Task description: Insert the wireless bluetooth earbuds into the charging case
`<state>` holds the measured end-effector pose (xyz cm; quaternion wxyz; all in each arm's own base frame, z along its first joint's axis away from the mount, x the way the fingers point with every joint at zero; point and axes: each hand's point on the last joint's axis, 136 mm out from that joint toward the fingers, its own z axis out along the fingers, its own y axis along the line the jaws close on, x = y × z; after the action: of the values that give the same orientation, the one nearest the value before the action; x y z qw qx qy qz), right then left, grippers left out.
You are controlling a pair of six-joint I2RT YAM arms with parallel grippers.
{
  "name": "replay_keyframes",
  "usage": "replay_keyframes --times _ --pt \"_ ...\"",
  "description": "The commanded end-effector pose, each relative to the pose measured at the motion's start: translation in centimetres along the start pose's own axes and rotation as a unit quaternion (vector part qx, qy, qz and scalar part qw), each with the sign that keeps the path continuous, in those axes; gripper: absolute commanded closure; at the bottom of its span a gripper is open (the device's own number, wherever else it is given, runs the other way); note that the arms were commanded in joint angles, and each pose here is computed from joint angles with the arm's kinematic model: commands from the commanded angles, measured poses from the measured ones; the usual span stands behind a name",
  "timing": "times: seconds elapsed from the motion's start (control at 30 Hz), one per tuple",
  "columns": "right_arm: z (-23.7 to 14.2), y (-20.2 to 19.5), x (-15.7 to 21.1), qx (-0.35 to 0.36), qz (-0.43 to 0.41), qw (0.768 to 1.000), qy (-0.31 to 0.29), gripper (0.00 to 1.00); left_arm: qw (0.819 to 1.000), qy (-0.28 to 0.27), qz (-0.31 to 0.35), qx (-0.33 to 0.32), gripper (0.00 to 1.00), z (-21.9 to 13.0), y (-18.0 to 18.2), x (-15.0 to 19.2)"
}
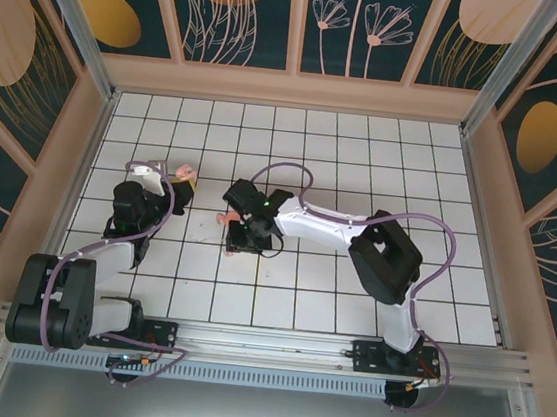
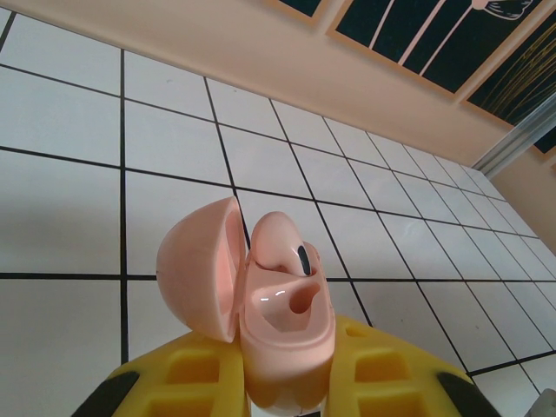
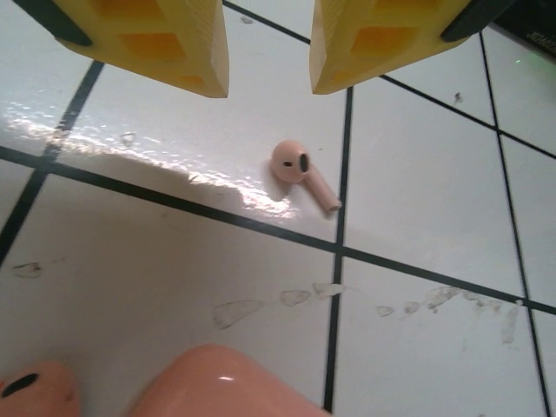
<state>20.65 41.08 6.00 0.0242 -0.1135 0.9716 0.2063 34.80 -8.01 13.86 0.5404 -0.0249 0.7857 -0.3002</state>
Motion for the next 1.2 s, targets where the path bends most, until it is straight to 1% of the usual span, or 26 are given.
replay_keyframes --times 0.0,0.3,0.57,0.77,0.97,1.17 --pt "0.6 1.3 0.0 -0.007 -0.011 1.0 0.011 0.66 1.0 -0.004 0.011 0.012 0.87 0.0 -0.5 -0.6" --pt "2.4 1.2 -0.2 0.01 -0.023 0.999 0.023 0.66 1.0 -0.004 0.016 0.013 0.87 -0.1 -0.6 -0.7" --pt "3.7 0.6 -0.1 0.024 -0.029 0.999 0.031 0.69 1.0 -0.004 0.017 0.014 0.87 -0.1 -0.6 -0.7" --pt "4.4 0.1 0.0 0.031 -0.031 0.999 0.032 0.73 1.0 -0.005 0.016 0.014 0.87 -0.1 -0.6 -0.7" --pt "4.7 -0.1 -0.3 0.029 -0.038 0.998 0.028 0.78 1.0 -0.005 0.017 0.015 0.88 -0.1 -0.7 -0.8" --pt "4.0 -0.2 -0.3 0.029 -0.061 0.997 0.025 0.79 1.0 -0.004 0.019 0.018 0.88 -0.1 -0.8 -0.7"
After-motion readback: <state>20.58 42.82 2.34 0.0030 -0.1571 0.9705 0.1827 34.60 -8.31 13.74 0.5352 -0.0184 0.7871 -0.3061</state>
